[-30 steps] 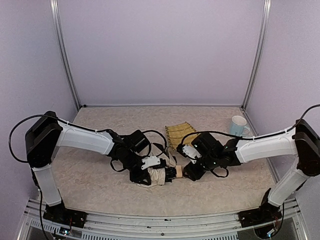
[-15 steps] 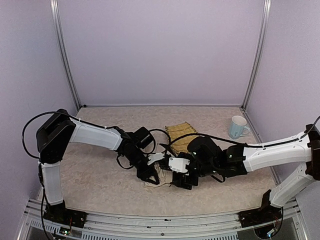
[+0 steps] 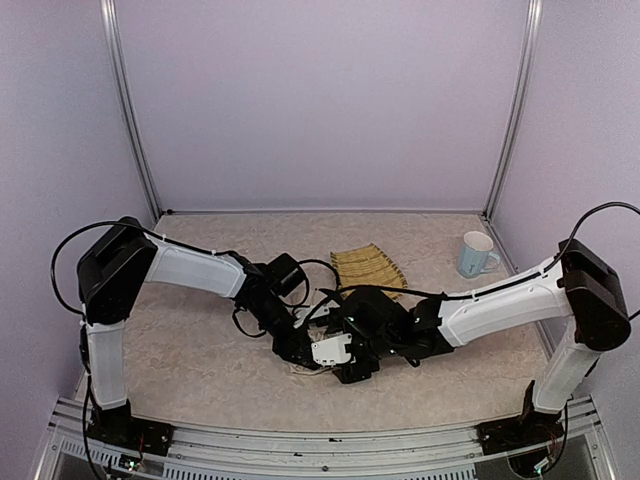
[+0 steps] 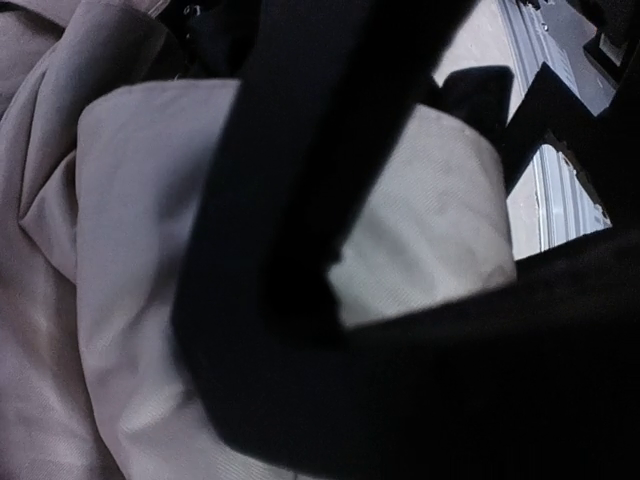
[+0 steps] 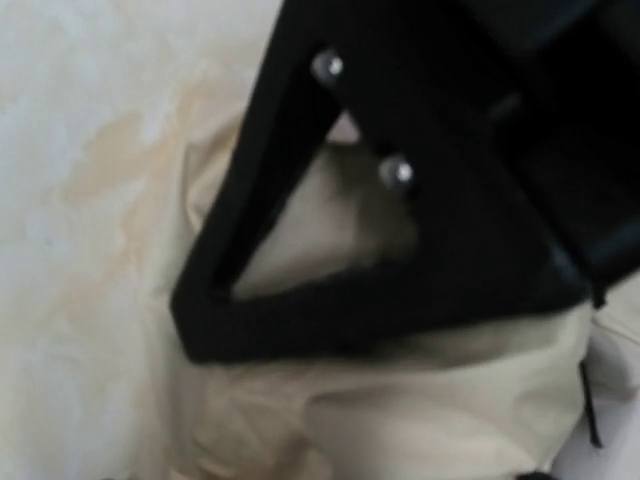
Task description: Put away the umbrella
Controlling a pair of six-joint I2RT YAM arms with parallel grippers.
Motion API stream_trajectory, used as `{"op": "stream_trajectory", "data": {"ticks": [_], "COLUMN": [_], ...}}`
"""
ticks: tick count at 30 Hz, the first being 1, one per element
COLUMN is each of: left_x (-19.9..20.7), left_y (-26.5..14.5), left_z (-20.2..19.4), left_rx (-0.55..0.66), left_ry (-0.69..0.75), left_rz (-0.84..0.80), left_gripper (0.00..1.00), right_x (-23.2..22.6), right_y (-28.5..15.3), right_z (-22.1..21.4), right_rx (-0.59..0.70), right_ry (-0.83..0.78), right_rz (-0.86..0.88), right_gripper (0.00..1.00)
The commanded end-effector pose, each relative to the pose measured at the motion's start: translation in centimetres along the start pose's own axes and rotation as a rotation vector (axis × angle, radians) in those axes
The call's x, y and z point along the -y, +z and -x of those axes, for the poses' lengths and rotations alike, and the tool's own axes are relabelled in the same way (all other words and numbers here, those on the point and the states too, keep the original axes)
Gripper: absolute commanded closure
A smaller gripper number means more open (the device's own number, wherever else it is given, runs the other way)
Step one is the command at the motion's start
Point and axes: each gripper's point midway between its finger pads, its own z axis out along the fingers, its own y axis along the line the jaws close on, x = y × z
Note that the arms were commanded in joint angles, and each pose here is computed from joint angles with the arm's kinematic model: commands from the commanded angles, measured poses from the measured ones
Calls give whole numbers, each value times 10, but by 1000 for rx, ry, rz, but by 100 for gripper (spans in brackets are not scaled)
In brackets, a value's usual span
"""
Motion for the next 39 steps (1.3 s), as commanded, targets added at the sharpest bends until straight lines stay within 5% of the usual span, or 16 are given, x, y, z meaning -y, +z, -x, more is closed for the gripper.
{"op": "stream_trajectory", "data": {"ticks": [1,8,12,15,20,24,26,28,29,31,33,34,39], "left_x": [19,24,26,27,27,26,27,26,24,15,4,-1,-12], "left_y": [23,22,20,19,19,19,18,17,17,15,8,3,-44], "left_z": [-69,-71,-68,-66,-67,-69,-69,-67,-66,-61,-51,-43,2], "left_rx": [-209,-214,-201,-190,-195,-201,-196,-193,-191,-169,-130,-98,101], "left_ry": [-182,-180,-164,-141,-139,-150,-149,-142,-142,-140,-122,-101,40], "left_rz": [-115,-140,-151,-154,-165,-166,-167,-159,-148,-99,-23,19,255], "left_gripper": [84,84,84,82,82,82,82,81,76,58,16,3,1], "right_x": [9,-5,-8,-15,-19,-11,-12,-16,-19,-23,-27,-30,-46], "right_y": [21,43,40,42,49,47,45,44,45,45,44,43,37], "right_z": [-25,-52,-55,-64,-84,-88,-89,-86,-84,-80,-79,-77,-67], "right_rx": [-79,-170,-167,-190,-272,-292,-299,-278,-266,-254,-251,-247,-201], "right_ry": [-25,-12,11,17,17,21,27,47,54,74,94,104,156], "right_rz": [-22,30,42,64,71,50,63,93,112,140,168,186,281], "right_gripper": [18,26,49,49,28,24,27,43,56,66,68,69,72]}}
